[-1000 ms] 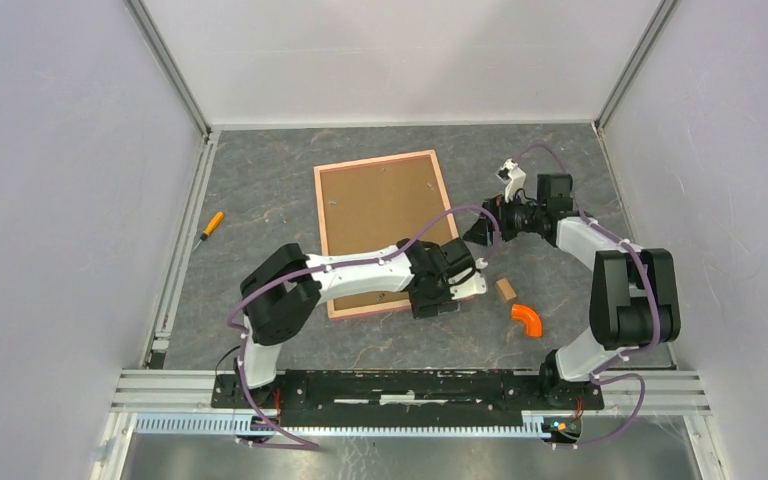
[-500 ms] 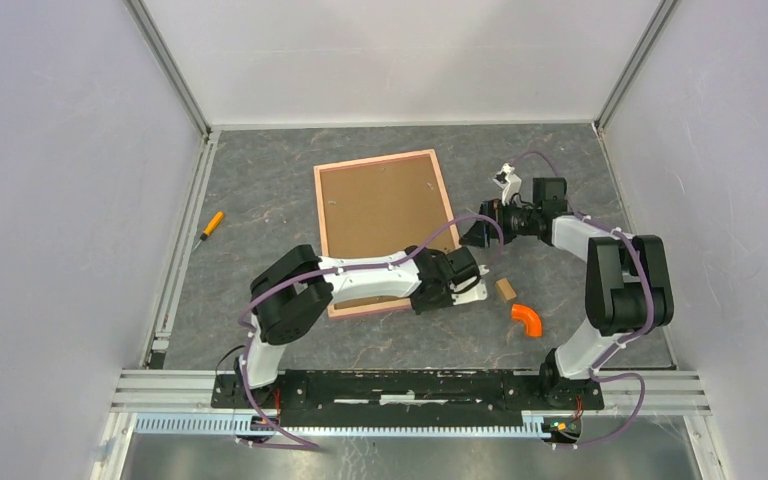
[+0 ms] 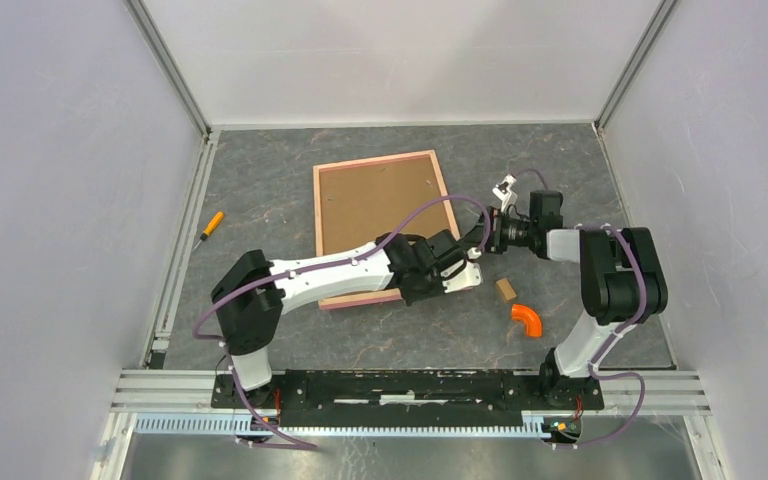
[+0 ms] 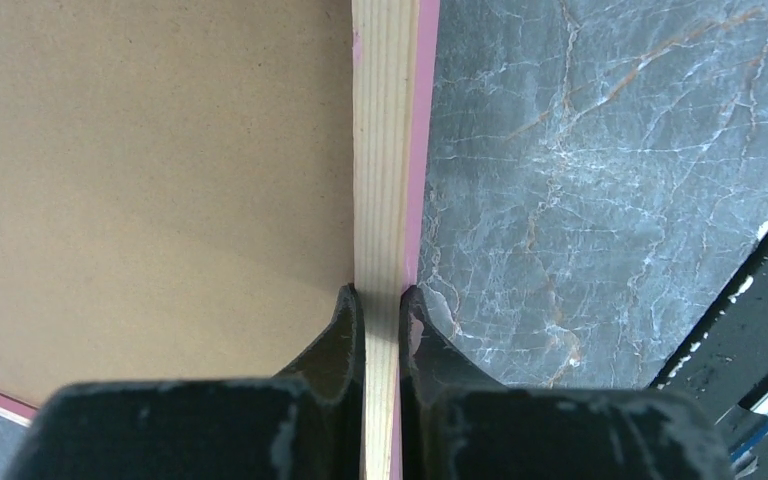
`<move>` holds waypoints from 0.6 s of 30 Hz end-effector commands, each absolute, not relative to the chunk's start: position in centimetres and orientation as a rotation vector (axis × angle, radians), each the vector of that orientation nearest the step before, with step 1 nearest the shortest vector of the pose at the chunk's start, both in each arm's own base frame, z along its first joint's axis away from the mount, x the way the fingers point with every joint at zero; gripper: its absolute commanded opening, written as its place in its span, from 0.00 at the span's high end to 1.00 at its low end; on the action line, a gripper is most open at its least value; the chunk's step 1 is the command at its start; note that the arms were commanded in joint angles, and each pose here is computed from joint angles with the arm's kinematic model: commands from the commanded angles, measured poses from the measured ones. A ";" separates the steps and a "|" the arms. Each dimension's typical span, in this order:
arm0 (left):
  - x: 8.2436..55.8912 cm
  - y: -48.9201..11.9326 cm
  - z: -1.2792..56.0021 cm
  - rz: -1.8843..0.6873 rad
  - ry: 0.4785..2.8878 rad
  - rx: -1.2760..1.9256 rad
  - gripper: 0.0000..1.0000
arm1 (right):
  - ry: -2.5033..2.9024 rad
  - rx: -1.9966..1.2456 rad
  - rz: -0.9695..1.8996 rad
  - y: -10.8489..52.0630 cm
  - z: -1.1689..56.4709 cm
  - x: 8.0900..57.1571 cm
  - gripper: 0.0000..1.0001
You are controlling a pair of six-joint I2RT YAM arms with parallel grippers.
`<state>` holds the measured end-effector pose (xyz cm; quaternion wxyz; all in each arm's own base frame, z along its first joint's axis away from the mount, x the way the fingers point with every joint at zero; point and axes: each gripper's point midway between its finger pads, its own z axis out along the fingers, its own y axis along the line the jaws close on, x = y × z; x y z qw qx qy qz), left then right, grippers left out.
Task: Take the photo out of the frame
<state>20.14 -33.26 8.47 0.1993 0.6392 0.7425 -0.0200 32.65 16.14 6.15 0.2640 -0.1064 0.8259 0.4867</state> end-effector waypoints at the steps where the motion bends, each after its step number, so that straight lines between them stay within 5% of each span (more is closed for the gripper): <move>1: 21.7 -33.5 12.3 -0.057 1.971 1.703 0.98 | 2.115 -0.209 1.533 17.5 8.1 31.9 0.02; 11: 23.3 -33.1 13.0 -0.036 1.960 1.657 0.98 | 2.160 -0.014 1.688 19.8 7.8 29.7 0.04; 18: 23.7 -32.9 12.6 -0.020 1.956 1.654 0.98 | 2.229 0.076 1.732 20.8 6.7 29.0 0.21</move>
